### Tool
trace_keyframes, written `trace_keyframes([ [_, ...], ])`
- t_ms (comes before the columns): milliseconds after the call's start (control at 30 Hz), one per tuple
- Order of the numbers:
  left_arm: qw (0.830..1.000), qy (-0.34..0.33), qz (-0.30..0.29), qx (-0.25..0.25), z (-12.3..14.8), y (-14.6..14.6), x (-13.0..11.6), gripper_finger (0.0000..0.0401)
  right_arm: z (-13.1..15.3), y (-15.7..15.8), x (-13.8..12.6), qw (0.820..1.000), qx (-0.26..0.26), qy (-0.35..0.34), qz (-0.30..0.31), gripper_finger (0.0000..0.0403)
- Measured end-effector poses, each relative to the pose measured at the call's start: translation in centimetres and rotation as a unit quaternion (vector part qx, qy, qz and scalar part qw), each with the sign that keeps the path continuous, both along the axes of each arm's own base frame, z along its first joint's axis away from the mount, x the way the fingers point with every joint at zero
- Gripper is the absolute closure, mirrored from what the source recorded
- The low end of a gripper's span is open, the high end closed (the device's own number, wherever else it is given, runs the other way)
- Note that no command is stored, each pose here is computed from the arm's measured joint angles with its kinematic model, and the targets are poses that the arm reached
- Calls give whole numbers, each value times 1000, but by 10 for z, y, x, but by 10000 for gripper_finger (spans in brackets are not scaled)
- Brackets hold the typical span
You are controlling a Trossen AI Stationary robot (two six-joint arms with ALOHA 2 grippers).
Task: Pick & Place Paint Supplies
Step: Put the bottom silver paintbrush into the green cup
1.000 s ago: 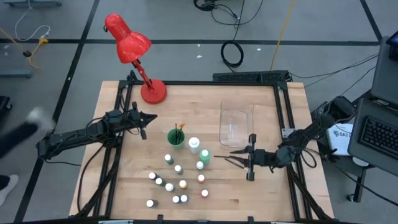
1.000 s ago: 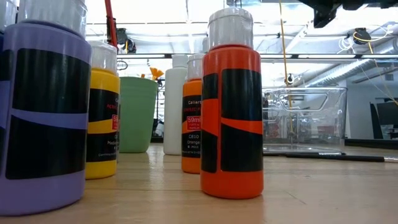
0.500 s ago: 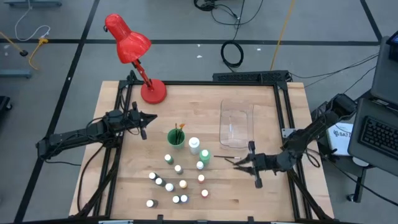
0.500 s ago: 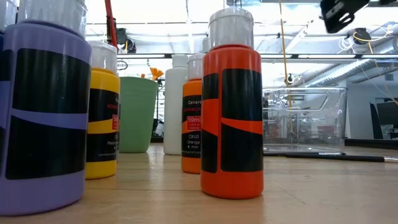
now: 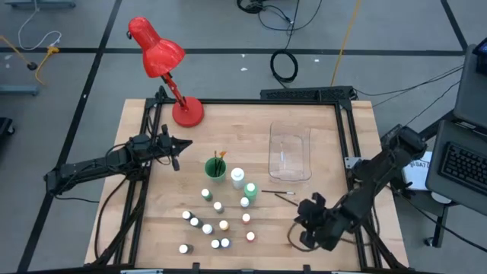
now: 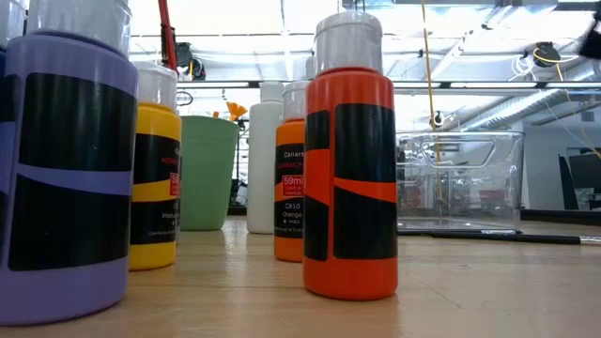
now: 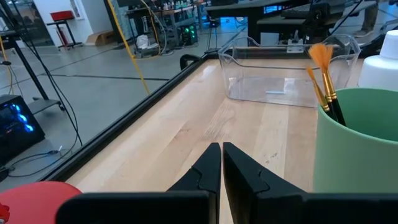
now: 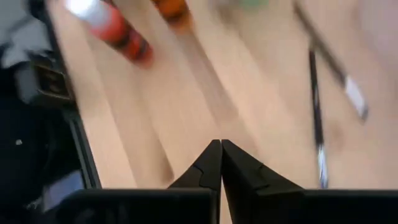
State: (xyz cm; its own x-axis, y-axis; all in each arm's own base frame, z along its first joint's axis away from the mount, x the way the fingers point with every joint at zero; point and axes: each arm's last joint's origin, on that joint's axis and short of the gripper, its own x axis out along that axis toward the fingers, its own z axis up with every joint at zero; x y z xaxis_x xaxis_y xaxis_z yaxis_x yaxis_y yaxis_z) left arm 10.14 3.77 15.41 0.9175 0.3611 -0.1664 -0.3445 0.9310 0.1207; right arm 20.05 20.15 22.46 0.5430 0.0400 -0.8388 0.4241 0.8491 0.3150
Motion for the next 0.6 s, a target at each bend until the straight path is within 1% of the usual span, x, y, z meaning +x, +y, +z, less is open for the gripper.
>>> trace_keyframes([
  [100, 1000, -1, 0, 0, 0, 0, 0, 380, -13, 8, 2, 997, 41, 64, 1, 401],
  [133, 1000, -2, 0, 0, 0, 0, 0, 380, -17, 9, 1, 995, 48, 82, -3, 401],
  [200, 1000, -3, 0, 0, 0, 0, 0, 380, -24, 9, 1, 993, 46, 106, -24, 402],
  [333, 1000, -4, 0, 1, 1, 0, 0, 380, -34, 4, -2, 989, -9, 139, -43, 397],
  [433, 1000, -4, 0, 2, 1, 0, 0, 380, -36, -4, -7, 985, -52, 155, -53, 386],
  [533, 1000, -3, 0, 4, 1, 0, 0, 380, -37, -10, -7, 981, -68, 171, -63, 366],
  [600, 1000, -4, 0, 4, 1, 0, 0, 380, -39, -14, -6, 980, -77, 174, -57, 347],
])
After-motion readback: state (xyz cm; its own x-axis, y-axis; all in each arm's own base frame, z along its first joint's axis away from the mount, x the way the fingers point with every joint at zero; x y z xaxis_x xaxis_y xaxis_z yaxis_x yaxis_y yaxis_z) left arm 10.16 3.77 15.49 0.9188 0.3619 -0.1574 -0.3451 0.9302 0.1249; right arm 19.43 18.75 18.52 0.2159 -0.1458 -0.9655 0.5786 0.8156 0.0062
